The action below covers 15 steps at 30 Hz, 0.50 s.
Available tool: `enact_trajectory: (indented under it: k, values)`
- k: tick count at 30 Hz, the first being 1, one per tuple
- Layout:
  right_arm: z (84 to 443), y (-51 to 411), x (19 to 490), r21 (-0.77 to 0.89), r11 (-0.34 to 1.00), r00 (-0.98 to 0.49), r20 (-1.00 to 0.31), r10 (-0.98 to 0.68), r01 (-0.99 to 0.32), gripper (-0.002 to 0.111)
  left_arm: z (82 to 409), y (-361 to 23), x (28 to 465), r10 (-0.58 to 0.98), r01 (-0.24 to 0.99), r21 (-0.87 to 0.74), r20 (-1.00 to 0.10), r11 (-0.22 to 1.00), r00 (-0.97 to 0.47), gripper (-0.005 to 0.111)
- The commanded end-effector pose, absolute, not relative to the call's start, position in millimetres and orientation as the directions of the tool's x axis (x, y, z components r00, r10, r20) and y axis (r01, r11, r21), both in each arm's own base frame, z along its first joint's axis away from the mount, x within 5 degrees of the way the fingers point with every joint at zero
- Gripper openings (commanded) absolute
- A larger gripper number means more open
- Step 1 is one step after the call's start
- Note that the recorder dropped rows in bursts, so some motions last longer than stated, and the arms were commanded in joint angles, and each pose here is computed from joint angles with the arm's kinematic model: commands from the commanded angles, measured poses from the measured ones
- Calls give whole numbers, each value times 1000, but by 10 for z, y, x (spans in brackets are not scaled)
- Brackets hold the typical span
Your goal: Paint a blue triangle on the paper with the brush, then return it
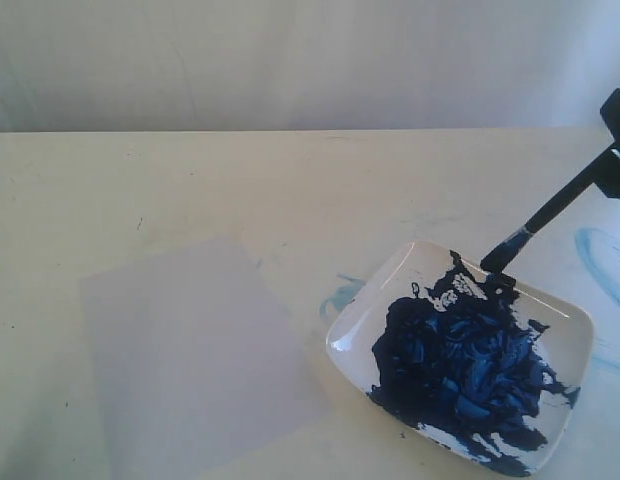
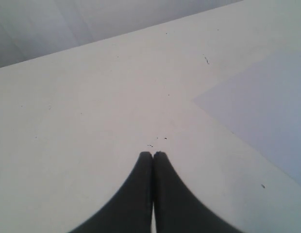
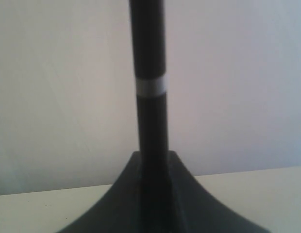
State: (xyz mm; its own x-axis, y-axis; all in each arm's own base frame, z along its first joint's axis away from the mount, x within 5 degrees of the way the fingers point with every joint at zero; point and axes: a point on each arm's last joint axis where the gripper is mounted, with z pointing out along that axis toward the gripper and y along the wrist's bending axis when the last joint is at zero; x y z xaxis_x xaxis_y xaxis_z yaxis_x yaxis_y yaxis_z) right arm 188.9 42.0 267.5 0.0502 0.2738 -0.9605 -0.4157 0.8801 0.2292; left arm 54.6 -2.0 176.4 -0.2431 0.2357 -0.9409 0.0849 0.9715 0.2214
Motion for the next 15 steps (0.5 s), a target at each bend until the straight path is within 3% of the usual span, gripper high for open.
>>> enact_trajectory:
  k: [1,6,11,13,15]
  values:
    - [2689,412,1891,230,881,57,-959,277,-413,0,1813,-18,559,232,67,223,-956,972,-179,0]
    - [2689,412,1891,230,881,57,-959,277,-413,0,1909,-14,572,227,38,225,-971,974,-77,0]
    - [2689,412,1891,230,881,57,-959,277,-413,0,2266,11,532,175,-62,164,-937,985,302,0]
    - [2689,412,1891,230,881,57,-959,277,-413,0,2407,59,471,93,-96,54,-885,994,457,0]
    - [2689,412,1891,230,881,57,-959,277,-413,0,2435,158,476,-118,-95,-184,-874,978,471,0]
